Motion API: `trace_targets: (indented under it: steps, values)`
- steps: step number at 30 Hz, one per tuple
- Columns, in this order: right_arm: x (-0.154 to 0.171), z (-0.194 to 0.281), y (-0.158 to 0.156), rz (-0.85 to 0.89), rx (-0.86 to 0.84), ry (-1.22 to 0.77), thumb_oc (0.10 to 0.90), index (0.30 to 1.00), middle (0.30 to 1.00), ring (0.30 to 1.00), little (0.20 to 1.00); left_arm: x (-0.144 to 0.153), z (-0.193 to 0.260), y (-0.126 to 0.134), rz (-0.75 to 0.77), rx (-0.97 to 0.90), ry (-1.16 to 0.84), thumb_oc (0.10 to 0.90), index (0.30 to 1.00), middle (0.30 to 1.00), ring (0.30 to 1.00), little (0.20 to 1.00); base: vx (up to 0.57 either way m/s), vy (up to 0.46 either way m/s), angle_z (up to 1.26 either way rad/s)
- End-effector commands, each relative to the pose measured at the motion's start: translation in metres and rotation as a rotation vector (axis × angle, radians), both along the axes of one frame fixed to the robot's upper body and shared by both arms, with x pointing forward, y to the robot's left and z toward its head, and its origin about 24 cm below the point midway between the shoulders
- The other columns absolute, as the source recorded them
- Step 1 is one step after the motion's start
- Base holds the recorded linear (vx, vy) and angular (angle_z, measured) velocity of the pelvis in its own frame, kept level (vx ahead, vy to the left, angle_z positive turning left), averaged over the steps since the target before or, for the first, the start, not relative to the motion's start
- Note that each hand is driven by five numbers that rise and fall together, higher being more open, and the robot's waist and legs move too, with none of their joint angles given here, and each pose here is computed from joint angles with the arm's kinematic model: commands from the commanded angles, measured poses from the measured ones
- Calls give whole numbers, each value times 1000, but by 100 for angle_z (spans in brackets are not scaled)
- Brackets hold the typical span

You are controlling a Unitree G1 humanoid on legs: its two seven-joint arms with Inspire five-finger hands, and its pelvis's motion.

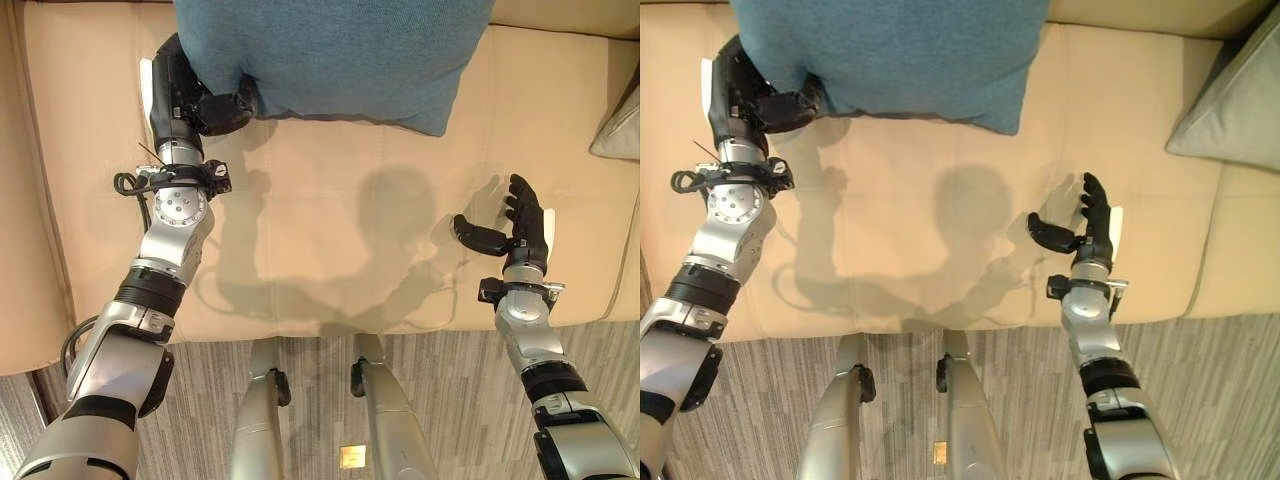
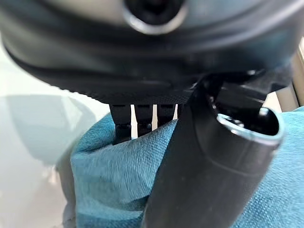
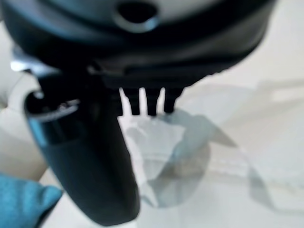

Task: Pick up all the scattered cushions and arrange them neatly on the sofa.

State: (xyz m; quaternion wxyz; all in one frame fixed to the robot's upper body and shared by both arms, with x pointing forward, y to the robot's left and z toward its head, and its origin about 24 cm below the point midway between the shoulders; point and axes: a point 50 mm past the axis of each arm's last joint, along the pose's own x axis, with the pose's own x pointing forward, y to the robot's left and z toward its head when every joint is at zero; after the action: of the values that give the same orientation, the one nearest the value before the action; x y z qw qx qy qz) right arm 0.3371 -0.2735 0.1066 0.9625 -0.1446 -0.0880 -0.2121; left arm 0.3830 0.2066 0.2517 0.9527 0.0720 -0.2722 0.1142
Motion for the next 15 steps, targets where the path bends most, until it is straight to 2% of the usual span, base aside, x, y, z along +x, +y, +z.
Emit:
trace_targets:
  steps: [1, 3, 4, 6, 7, 9, 10, 15]
  values:
    - [-3, 10, 0, 18, -10, -72, 800, 900, 900, 900, 900, -13, 48, -2, -9, 97, -201, 800, 900, 900, 900, 900, 0, 0, 0]
    - [-4, 9, -1, 14, -9, -69, 800, 900, 900, 900, 900, -11, 42, 13, 45, 90, -164, 800, 900, 900, 900, 900, 0, 0, 0]
    - [-7, 7, -5, 5, -5, -66, 800, 900, 900, 900, 900, -12, 37, 30, 98, 75, -139, 800, 900, 900, 900, 900, 0, 0, 0]
    - [-8, 6, -5, 5, -1, -64, 800, 900, 900, 900, 900, -12, 34, 38, 116, 65, -122, 800, 900, 900, 900, 900, -3, -5, -2]
    - [-12, 0, -8, -1, 12, -52, 800, 900, 900, 900, 900, -16, 26, 57, 168, 67, -88, 800, 900, 900, 900, 900, 0, 0, 0]
    - [-14, -1, -8, 1, 14, -47, 800, 900, 900, 900, 900, -18, 20, 65, 185, 61, -69, 800, 900, 900, 900, 900, 0, 0, 0]
    - [-18, -8, -10, 0, 26, -28, 800, 900, 900, 900, 900, -22, 8, 81, 230, 63, -29, 800, 900, 900, 900, 900, 0, 0, 0]
    - [-28, -27, -7, 20, 50, 23, 800, 900, 900, 900, 900, -36, -29, 102, 273, 35, 50, 800, 900, 900, 900, 900, 0, 0, 0]
